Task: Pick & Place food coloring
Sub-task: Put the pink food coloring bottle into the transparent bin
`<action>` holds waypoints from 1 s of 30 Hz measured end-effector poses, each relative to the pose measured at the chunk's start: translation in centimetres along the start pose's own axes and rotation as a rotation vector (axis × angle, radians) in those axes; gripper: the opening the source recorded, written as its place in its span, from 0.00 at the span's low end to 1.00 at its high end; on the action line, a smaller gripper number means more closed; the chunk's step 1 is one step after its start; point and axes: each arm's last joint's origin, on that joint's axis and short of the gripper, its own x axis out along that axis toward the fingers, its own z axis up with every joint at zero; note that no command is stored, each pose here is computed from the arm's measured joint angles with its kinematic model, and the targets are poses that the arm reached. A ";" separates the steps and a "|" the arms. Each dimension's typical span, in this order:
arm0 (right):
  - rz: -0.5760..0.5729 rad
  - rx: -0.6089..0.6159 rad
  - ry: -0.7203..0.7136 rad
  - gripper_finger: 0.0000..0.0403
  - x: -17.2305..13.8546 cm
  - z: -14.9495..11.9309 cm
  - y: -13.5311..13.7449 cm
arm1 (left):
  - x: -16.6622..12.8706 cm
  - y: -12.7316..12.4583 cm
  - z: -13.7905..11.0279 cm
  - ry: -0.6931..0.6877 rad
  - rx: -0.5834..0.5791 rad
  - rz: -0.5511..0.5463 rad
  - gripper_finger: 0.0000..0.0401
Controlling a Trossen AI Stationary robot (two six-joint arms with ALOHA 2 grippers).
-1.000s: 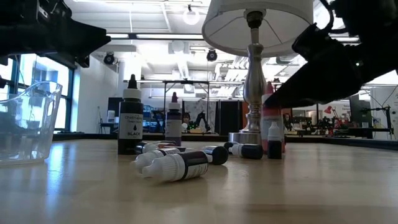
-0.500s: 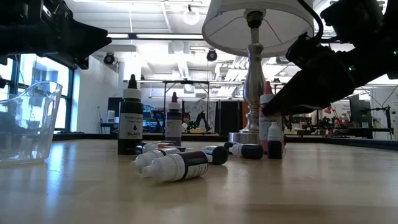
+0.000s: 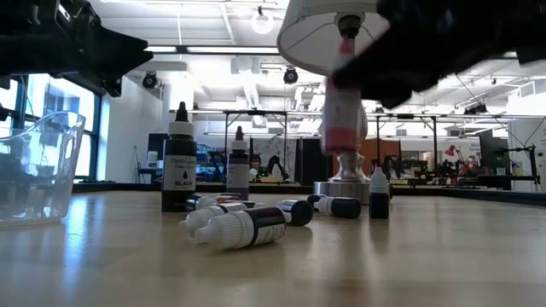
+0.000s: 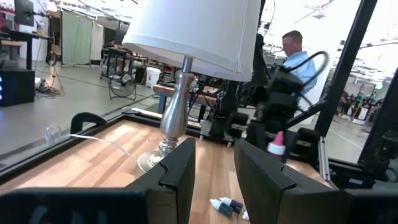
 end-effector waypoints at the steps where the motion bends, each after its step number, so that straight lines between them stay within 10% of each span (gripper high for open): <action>1: -0.010 -0.013 0.008 0.35 0.2 0.6 0.4 | 0.0 0.0 0.0 0.000 -0.002 0.000 0.28; 30: -0.030 -0.161 -0.208 0.36 16.2 12.6 6.9 | -0.5 -1.6 5.7 -0.130 0.056 -0.123 0.28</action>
